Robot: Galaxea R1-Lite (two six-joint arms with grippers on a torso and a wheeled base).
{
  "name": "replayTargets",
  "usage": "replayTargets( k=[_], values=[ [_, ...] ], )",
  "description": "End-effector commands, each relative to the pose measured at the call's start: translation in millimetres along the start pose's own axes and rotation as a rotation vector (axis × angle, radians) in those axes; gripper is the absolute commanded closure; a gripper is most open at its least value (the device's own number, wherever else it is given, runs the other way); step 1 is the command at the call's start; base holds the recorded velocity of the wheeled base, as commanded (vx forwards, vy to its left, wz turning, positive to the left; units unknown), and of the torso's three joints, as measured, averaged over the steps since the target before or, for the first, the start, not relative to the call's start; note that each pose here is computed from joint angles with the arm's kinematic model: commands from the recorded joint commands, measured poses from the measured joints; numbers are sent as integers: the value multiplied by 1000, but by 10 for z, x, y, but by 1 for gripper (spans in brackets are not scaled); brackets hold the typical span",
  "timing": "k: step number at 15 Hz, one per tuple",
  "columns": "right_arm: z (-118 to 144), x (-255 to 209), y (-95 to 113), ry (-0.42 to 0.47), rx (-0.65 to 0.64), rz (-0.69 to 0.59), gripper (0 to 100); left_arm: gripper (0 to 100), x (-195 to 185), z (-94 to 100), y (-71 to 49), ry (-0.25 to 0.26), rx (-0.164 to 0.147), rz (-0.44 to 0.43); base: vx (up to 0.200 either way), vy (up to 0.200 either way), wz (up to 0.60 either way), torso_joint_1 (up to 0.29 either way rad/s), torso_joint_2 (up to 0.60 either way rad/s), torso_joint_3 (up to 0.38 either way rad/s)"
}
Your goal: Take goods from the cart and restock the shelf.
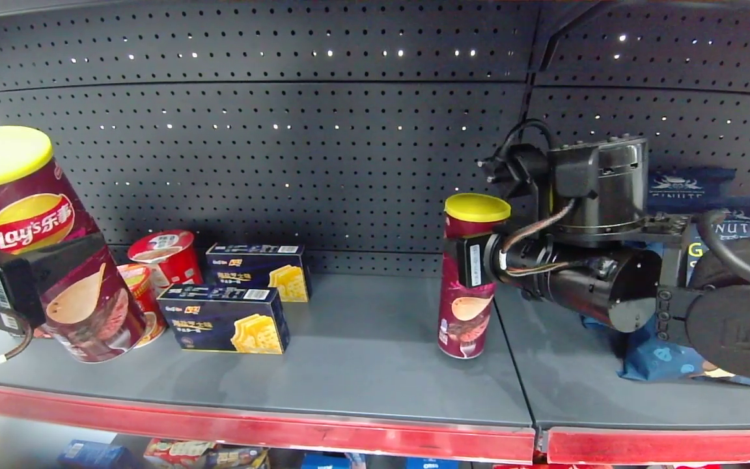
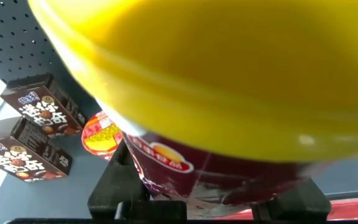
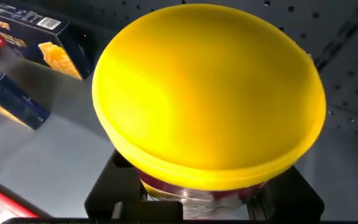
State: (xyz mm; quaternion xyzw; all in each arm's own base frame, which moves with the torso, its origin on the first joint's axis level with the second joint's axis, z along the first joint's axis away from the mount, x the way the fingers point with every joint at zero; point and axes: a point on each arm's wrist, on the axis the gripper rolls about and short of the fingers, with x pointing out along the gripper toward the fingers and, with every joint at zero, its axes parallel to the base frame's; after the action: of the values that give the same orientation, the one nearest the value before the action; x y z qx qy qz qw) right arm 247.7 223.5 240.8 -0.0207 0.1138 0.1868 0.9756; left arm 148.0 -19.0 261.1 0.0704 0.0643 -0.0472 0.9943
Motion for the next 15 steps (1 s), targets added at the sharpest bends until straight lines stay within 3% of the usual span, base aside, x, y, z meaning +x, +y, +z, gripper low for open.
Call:
replayTargets(
  k=[1,7,15],
  values=[
    [-20,-169,-12,-14,4,-4,100,100,84,-19,-7,23,1,-4,0,0,0,0,0,0],
    [-285,-260,53,-18,-6,-24,100,100,368,209,-185,2,12,-101,0,0,0,0,0,0],
    [-351,-239,118,-1,1,-10,100,100,654,342,-271,3,13,-124,0,0,0,0,0,0]
  ],
)
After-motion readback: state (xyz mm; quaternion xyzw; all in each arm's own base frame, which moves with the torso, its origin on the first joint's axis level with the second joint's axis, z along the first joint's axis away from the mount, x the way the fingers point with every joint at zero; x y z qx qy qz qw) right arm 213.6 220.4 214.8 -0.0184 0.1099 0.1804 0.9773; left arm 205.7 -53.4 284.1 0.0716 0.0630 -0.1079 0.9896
